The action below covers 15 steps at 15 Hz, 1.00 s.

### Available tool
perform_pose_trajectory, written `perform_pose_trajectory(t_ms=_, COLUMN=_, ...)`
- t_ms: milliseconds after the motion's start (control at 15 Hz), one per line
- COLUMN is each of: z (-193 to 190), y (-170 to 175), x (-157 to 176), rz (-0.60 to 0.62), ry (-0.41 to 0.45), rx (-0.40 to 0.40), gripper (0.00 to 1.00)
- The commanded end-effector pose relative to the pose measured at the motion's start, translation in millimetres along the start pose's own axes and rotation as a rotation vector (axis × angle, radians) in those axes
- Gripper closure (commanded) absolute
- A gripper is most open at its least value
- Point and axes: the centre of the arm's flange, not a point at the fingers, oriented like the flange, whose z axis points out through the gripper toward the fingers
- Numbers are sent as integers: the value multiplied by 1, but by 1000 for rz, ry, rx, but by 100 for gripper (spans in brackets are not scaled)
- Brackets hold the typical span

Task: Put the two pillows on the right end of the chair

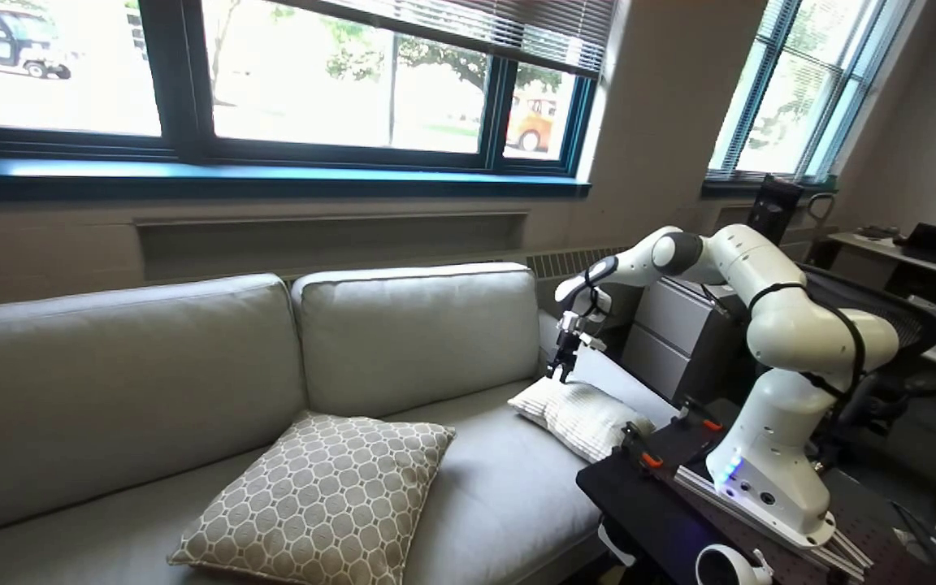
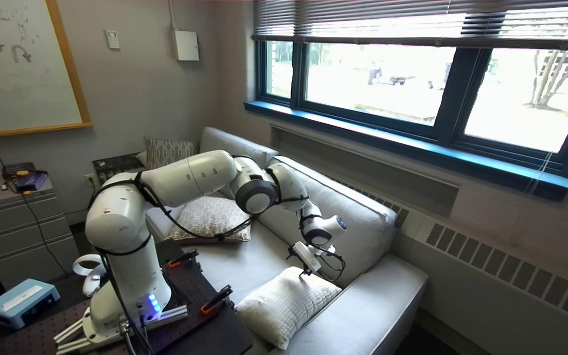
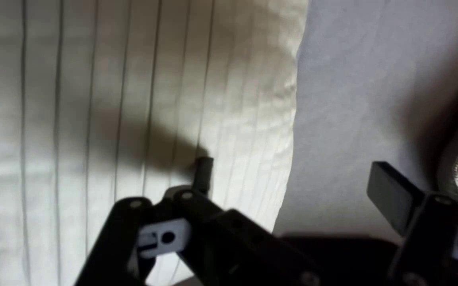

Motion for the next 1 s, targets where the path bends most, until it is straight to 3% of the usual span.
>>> perform_pose_trajectory(t_ms=0, z=30, y=39, x=37, rz=93, ry=-55, rx=25, gripper=0)
perform_pose_trajectory(t_ms=533, z=-38, y=77, x=-34, rz=218, ry=51, rx=-51, gripper=0)
perform_pose_trajectory(t_ms=933, z=-84, y=106, x=-39, rz=256, ry=114, rx=-143, gripper=0)
